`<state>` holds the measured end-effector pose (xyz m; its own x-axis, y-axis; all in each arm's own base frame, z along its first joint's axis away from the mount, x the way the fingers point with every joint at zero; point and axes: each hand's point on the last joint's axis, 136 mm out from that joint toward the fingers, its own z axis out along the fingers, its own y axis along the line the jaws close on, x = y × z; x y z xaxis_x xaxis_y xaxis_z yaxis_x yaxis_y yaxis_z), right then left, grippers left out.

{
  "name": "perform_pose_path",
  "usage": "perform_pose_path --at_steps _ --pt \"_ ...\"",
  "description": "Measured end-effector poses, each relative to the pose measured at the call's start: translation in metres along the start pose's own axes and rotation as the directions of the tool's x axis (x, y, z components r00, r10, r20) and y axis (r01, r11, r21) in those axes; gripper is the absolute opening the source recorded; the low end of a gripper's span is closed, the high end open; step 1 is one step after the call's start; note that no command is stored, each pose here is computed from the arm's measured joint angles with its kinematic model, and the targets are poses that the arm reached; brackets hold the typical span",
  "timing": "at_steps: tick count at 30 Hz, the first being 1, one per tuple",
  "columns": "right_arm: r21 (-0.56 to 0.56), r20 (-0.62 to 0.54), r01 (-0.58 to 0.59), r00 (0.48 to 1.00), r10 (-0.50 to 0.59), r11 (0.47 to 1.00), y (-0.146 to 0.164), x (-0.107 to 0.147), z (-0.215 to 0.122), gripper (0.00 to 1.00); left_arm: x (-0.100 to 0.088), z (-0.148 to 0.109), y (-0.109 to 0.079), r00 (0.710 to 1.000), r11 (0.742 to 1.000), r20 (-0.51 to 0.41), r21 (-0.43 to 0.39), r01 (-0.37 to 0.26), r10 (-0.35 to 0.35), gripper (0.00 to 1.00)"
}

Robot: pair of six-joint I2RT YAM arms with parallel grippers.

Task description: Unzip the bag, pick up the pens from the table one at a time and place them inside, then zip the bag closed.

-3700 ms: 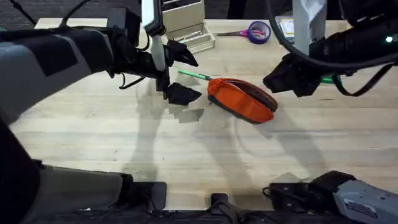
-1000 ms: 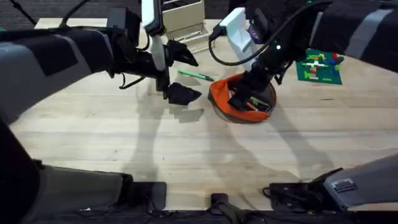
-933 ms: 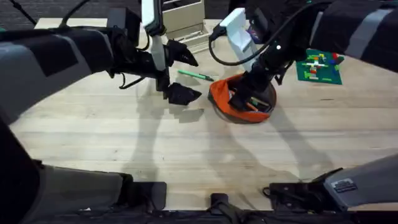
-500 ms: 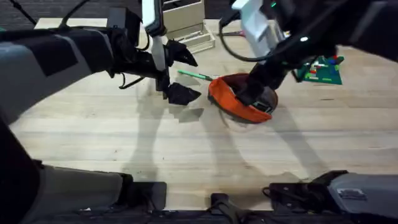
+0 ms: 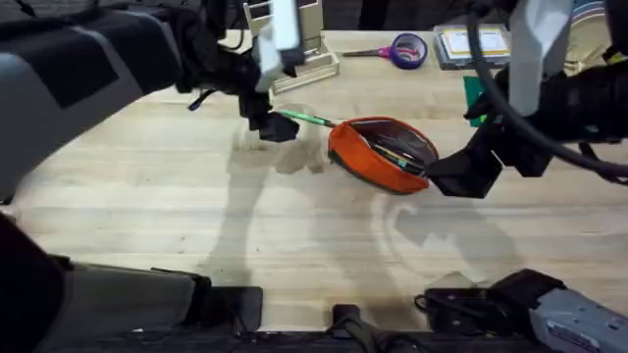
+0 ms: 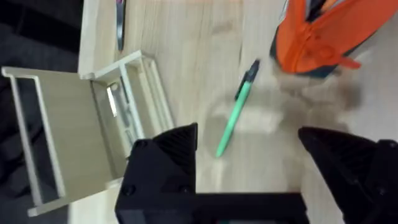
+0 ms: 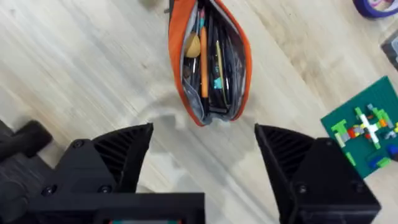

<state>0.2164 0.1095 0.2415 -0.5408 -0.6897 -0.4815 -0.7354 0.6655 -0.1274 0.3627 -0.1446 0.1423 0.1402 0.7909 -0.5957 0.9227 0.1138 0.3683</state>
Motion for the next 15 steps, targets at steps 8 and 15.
perform_pose_path --at_steps 8,15 --pt "0.0 0.002 -0.07 0.998 0.07 0.998 0.001 0.001 -0.001 0.998 -0.019 0.01 0.013 0.977 0.983 -0.132 -0.047 -0.178 0.17 0.991" --pt "0.001 0.002 -0.082 0.997 0.082 0.997 0.001 0.001 -0.001 0.998 -0.015 0.008 0.017 0.97 0.981 -0.175 -0.06 -0.184 0.171 0.993"
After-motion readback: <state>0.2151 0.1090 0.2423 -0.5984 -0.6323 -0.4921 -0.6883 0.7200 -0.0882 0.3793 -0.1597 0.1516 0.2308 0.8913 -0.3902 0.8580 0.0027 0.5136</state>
